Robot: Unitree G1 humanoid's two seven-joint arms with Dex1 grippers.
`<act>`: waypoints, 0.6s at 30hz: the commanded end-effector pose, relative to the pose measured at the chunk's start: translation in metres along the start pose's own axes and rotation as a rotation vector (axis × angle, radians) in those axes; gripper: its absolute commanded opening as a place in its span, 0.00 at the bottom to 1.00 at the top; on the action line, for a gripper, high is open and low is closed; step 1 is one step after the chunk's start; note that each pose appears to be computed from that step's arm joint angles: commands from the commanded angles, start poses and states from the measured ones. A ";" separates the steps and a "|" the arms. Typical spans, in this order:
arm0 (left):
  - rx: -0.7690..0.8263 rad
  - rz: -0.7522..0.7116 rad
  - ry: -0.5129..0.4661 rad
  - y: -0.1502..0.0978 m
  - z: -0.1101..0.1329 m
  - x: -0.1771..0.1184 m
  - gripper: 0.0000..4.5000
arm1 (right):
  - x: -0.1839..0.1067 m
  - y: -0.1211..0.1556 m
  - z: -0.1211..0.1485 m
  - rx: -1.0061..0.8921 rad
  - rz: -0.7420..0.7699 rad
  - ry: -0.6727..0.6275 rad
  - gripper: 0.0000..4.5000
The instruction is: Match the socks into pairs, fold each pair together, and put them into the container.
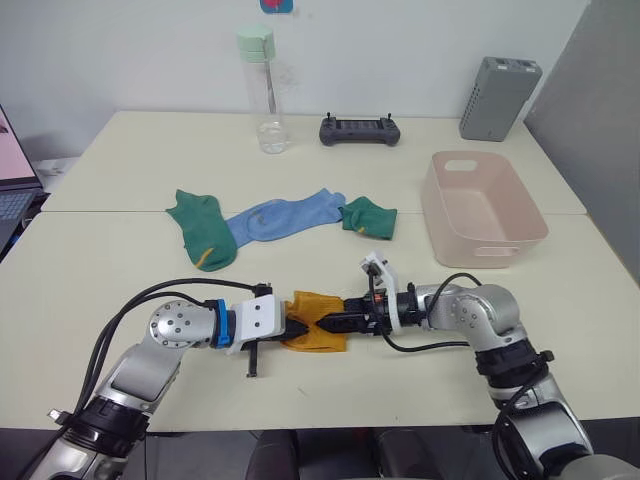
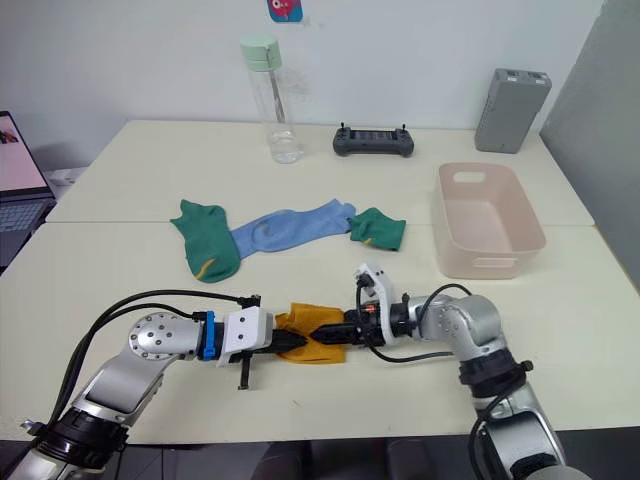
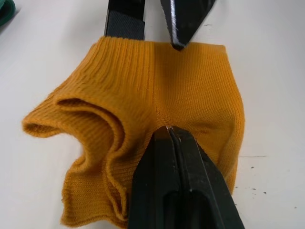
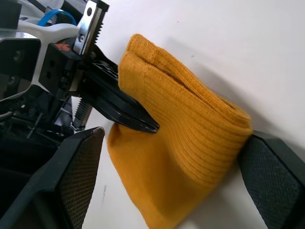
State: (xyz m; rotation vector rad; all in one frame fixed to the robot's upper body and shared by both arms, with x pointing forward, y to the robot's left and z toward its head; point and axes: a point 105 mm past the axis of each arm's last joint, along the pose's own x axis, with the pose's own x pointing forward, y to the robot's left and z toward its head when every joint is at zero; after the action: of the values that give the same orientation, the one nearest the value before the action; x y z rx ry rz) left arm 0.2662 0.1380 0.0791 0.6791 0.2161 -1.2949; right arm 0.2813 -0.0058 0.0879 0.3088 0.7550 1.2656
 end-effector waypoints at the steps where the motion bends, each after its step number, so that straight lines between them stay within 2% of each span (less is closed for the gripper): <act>1: -0.051 0.010 0.034 -0.003 -0.010 0.000 0.00 | 0.014 0.004 -0.006 -0.005 0.031 0.025 0.91; 3: -0.055 0.015 0.033 -0.002 -0.009 0.000 0.00 | 0.017 0.004 -0.007 -0.006 0.035 0.021 0.80; 9: -0.059 0.028 0.017 0.000 -0.005 0.000 0.00 | 0.014 0.000 -0.004 -0.017 0.010 -0.006 0.29; 13: -0.090 0.041 -0.116 0.007 0.019 -0.003 0.00 | 0.003 0.000 0.008 -0.043 0.000 -0.065 0.00; 15: -0.124 0.035 -0.166 0.009 0.029 -0.007 0.04 | -0.004 0.002 0.014 -0.059 -0.001 -0.088 0.00; 18: -0.216 0.044 -0.298 0.023 0.064 -0.024 0.20 | -0.040 0.012 0.047 -0.149 -0.044 -0.199 0.00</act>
State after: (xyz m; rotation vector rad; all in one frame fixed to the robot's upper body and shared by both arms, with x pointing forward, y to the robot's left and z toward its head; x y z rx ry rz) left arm 0.2669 0.1283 0.1115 0.3630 0.1931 -1.2827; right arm 0.2907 -0.0184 0.1009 0.3039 0.6550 1.2227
